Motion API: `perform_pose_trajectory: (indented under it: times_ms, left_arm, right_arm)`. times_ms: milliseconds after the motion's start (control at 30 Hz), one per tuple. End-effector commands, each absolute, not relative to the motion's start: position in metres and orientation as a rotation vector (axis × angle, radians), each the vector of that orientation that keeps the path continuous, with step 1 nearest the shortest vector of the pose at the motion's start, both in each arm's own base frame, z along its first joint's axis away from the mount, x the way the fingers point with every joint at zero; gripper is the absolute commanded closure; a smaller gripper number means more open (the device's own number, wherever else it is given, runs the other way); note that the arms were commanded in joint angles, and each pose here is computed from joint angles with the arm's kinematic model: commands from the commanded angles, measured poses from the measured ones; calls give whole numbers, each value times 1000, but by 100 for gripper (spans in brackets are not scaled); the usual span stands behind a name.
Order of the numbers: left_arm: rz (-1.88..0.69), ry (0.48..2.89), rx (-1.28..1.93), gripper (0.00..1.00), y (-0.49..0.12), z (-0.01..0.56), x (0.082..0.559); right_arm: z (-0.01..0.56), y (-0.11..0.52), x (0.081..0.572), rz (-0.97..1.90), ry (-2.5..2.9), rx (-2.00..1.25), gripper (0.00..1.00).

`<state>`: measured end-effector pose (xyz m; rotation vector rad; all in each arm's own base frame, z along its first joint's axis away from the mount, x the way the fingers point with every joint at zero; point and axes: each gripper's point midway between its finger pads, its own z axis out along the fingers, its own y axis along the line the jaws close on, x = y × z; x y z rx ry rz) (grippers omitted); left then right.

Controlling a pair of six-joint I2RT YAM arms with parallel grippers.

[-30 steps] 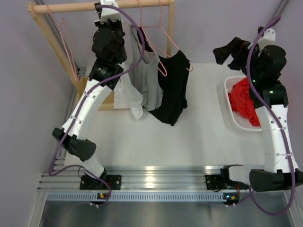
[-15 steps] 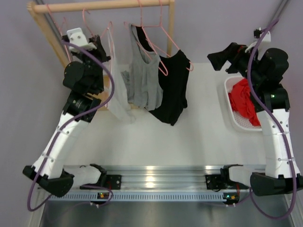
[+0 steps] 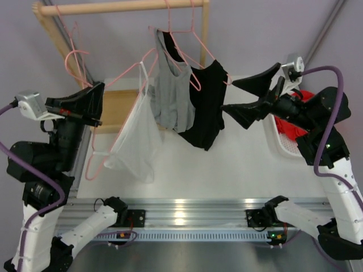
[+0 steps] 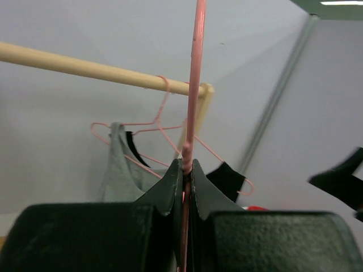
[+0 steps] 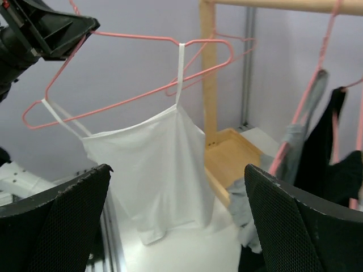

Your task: Remove the tank top from the hanger

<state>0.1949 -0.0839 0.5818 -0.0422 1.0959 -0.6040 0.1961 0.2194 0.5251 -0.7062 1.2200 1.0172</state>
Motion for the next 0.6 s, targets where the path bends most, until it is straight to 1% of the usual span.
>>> perform_pose_trajectory:
  times_ms: [0, 67, 100, 167, 200, 500, 567]
  left_arm:
    - [-840, 1104, 171, 100, -123, 579, 155]
    - [-909, 1079, 215, 100, -127, 583, 136]
    - [-946, 1067, 262, 100, -132, 586, 125]
    - [-987, 1051, 288, 100, -134, 589, 113]
    - [-1004, 1046, 302, 100, -136, 590, 108]
    - [-1036, 1029, 324, 100, -136, 593, 96]
    - [-1046, 1026, 328, 100, -136, 594, 94]
  right_arm:
    - [520, 249, 183, 1068, 1119, -827, 0]
    - [512, 260, 176, 1098, 1098, -857, 0]
    - [518, 267, 166, 1117, 1040, -876, 1]
    - [510, 278, 157, 1158, 1012, -904, 1]
    - [516, 279, 152, 1169, 967, -900, 1]
    - [495, 304, 150, 1308, 929, -842, 1]
    - [499, 307, 146, 1335, 892, -832, 1]
